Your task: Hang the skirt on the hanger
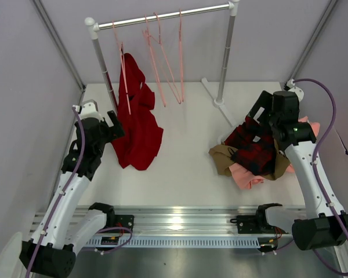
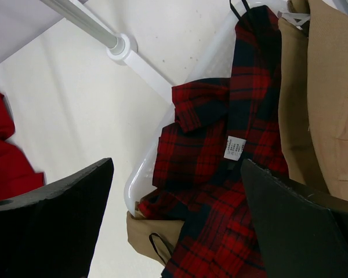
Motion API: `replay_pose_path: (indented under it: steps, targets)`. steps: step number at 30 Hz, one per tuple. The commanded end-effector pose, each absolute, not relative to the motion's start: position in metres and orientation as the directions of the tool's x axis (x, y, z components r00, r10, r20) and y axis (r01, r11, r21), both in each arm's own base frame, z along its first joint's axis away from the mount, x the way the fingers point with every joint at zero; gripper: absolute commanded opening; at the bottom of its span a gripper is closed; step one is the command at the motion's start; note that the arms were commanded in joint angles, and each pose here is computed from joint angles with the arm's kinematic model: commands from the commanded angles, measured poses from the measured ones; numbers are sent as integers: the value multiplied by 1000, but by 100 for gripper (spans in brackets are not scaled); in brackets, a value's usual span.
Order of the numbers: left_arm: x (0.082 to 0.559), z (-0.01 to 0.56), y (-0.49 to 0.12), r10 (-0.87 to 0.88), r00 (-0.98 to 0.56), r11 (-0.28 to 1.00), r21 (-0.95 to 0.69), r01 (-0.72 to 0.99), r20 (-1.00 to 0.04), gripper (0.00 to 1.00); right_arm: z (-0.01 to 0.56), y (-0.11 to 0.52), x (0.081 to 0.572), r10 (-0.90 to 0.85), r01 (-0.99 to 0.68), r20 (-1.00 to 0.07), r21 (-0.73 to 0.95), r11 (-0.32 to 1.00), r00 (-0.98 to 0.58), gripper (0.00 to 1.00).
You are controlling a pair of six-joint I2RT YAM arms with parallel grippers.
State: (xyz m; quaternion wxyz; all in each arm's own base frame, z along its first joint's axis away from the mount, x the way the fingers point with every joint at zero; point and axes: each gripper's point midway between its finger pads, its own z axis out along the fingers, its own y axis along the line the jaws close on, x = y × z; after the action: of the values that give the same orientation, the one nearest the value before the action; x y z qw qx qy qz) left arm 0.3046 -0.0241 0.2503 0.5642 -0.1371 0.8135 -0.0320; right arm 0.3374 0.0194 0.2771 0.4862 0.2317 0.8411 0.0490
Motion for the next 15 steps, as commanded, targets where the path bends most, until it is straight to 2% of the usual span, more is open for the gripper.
replay_pose_path:
  steps: [1, 10, 15]
  targets:
    - [305, 271, -27, -263, -264, 961, -230, -151, -928, 99, 301, 16, 333, 463, 348, -809, 343, 873, -362, 99]
    - [299, 277, -36, -255, -253, 966, -236, -106, -933, 99, 254, 36, 324, 571, 360, -712, 449, 818, -410, 99]
    - [293, 283, -35, -259, -224, 965, -243, -100, -939, 99, 235, 35, 330, 577, 366, -702, 452, 814, -417, 99]
